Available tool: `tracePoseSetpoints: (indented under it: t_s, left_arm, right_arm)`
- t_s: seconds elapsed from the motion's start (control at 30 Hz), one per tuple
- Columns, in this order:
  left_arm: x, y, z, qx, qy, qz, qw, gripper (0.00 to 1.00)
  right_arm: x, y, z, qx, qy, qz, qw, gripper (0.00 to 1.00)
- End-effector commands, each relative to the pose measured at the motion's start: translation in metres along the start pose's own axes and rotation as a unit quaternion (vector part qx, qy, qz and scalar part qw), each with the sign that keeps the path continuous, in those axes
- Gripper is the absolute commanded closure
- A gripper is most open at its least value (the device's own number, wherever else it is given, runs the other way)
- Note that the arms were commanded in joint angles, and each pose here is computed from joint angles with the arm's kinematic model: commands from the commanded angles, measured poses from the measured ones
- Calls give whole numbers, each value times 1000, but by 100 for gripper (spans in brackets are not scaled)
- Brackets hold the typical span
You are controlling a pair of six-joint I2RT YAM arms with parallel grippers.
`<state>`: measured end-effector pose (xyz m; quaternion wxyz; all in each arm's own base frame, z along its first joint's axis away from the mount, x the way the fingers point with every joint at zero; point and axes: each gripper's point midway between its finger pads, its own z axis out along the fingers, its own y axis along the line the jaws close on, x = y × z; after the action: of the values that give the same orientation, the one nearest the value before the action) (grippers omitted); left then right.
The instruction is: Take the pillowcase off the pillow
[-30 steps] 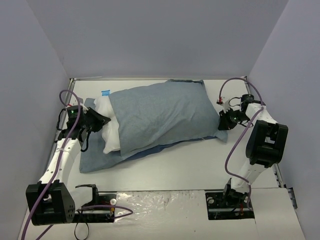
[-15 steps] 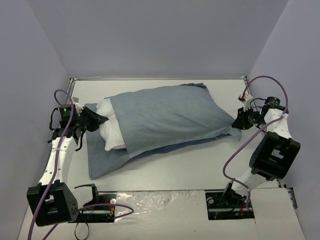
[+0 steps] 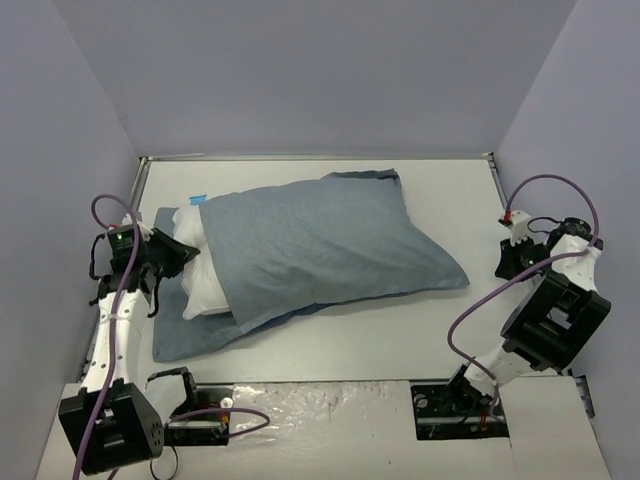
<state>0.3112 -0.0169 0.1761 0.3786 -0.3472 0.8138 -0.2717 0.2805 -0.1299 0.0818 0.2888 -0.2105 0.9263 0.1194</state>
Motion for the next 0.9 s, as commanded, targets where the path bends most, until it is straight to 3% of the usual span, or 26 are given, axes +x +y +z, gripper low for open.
tracePoseSetpoints:
  t_s: [0.0, 0.07, 0.1, 0.17, 0.2, 0.23, 0.4, 0.43, 0.5, 0.57, 0.6, 0.63, 0.73, 0.77, 0.87]
  left_arm:
    - [-9, 8, -7, -9, -40, 28, 999, 98]
    - [9, 4, -3, 25, -11, 32, 999, 98]
    - [11, -4, -2, 48, -10, 45, 998, 98]
    - [25, -4, -3, 63, 11, 60, 996, 98]
    - [29, -2, -4, 64, 17, 64, 996, 98]
    - [33, 1, -5, 61, 22, 67, 996, 98]
    - [50, 12, -3, 48, 46, 67, 996, 98]
    - [50, 14, -3, 42, 45, 65, 996, 98]
    - [49, 17, -3, 32, 46, 66, 996, 98]
    - [49, 22, -2, 19, 51, 69, 996, 98]
    - [49, 23, -1, 15, 52, 70, 996, 98]
    - [50, 24, -1, 12, 56, 73, 996, 98]
    - [50, 28, 1, 0, 63, 73, 995, 98]
    - [49, 29, 1, -2, 62, 72, 995, 98]
    - [46, 30, 2, -8, 57, 71, 996, 98]
  right_arm:
    - [1, 4, -11, 7, 13, -25, 1000, 100]
    - [-4, 14, -13, -21, 5, -50, 999, 89]
    - [-17, 28, -17, -46, -14, -54, 997, 71]
    - [-44, 38, -24, -51, -49, -54, 996, 49]
    - [-53, 38, -25, -50, -52, -57, 996, 48]
    - [-74, 49, -23, -66, -72, -67, 993, 39]
    - [-180, 53, -17, -83, -142, -28, 986, 36]
    - [-189, 53, -3, -94, -132, 26, 986, 36]
    - [-226, 54, 15, -86, -137, 19, 987, 36]
    - [-258, 59, 39, -63, -134, 101, 984, 35]
    - [-267, 57, 48, -48, -137, 88, 985, 34]
    - [-273, 55, 57, -28, -134, 146, 980, 33]
    - [-309, 59, 85, -22, -185, 184, 965, 25]
    - [-311, 70, 103, -31, -181, 184, 965, 17]
    - [-322, 95, 129, -59, -184, 174, 966, 18]
